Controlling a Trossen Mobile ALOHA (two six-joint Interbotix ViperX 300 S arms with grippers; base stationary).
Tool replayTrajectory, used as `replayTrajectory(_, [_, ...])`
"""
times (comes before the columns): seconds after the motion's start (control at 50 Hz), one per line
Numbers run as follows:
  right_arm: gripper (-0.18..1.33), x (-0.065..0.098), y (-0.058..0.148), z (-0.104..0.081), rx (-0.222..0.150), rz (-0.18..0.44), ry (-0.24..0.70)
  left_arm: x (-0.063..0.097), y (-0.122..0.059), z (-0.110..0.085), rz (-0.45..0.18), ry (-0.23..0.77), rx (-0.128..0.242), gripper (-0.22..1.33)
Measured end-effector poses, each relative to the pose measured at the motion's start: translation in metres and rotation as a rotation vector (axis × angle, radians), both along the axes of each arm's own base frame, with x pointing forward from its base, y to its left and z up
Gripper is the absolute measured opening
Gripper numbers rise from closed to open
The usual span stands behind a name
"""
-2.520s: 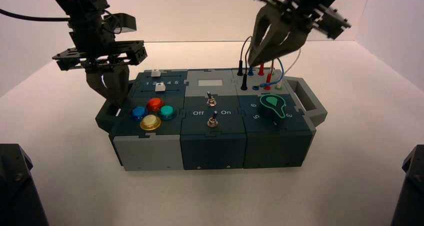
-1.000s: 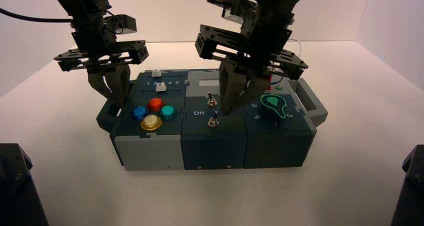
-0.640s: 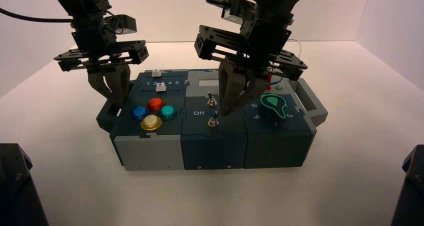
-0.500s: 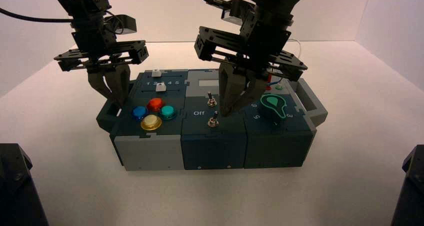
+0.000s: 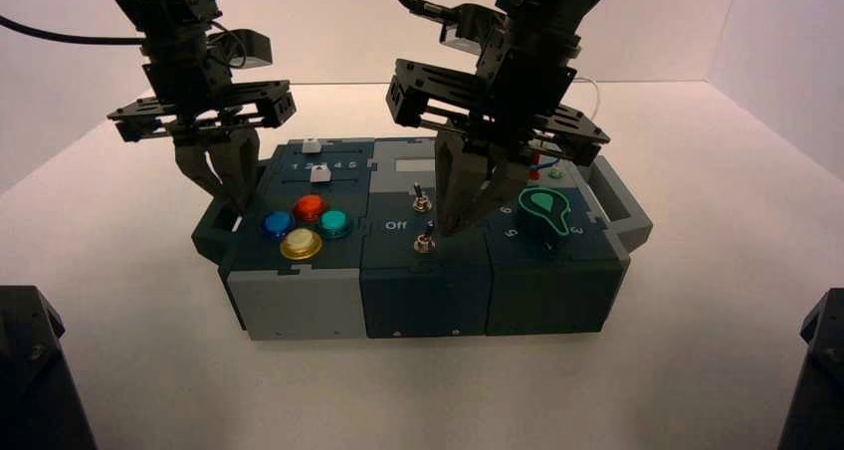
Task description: Flip the bottom switch off with the right gripper.
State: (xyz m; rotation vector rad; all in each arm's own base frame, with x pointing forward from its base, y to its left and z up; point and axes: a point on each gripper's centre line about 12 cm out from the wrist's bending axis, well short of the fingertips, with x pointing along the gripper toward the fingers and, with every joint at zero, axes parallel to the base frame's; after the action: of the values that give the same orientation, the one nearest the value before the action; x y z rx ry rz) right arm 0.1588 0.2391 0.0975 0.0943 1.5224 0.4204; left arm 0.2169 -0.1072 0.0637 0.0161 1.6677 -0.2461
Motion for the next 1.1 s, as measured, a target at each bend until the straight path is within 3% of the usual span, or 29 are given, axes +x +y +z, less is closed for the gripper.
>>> replayTrajectory(1.1, [-0.14,-0.0023,0.0049,-0.0001,0.001,0.013,0.005,0.0004,-0.0003,-0.0003,-0.003,0.007,0.001,-0.16])
